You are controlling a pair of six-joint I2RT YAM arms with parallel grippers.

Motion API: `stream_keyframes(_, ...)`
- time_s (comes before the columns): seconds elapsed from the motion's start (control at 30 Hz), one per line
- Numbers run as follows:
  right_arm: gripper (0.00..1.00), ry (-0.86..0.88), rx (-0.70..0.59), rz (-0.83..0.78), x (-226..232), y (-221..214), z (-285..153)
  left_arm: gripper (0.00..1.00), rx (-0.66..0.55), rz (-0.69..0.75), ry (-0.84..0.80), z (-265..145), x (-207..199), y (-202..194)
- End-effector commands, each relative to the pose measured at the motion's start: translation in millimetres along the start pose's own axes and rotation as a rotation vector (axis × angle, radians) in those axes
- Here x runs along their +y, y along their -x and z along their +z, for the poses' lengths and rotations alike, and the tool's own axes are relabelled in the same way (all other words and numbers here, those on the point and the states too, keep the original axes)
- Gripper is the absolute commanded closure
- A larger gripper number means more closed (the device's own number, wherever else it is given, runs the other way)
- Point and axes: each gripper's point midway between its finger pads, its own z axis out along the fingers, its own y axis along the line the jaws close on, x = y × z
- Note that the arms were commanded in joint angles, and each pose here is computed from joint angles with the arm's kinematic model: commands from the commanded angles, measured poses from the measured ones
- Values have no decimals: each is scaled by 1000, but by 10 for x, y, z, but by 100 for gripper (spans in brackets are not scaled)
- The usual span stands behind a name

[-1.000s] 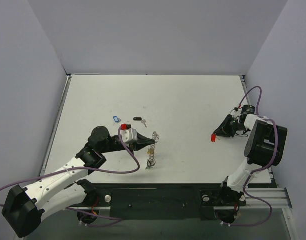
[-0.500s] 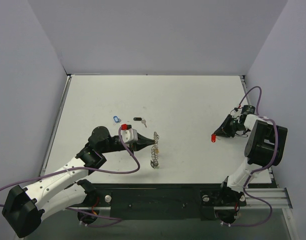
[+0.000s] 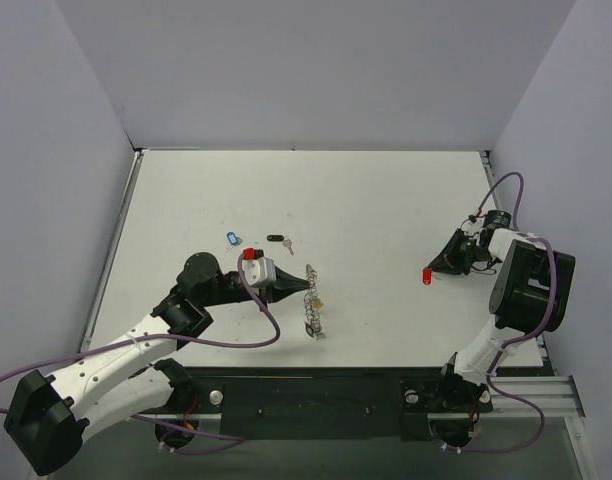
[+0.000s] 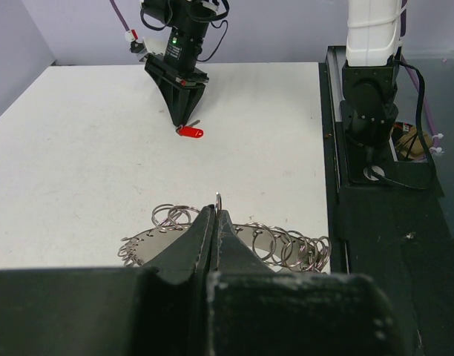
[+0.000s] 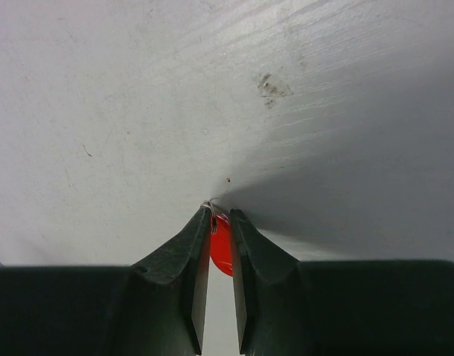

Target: Put the keys on the keyring

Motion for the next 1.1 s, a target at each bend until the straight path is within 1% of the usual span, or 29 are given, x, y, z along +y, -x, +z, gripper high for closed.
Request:
stream_keyframes(0.0,86,-16,2,-9,-11,35,-53,100,-72,79,3,-8,23,289)
stream_keyframes(1.07,92,6,21,-53,92,17,-26,100,-63,74,0,8,32,262)
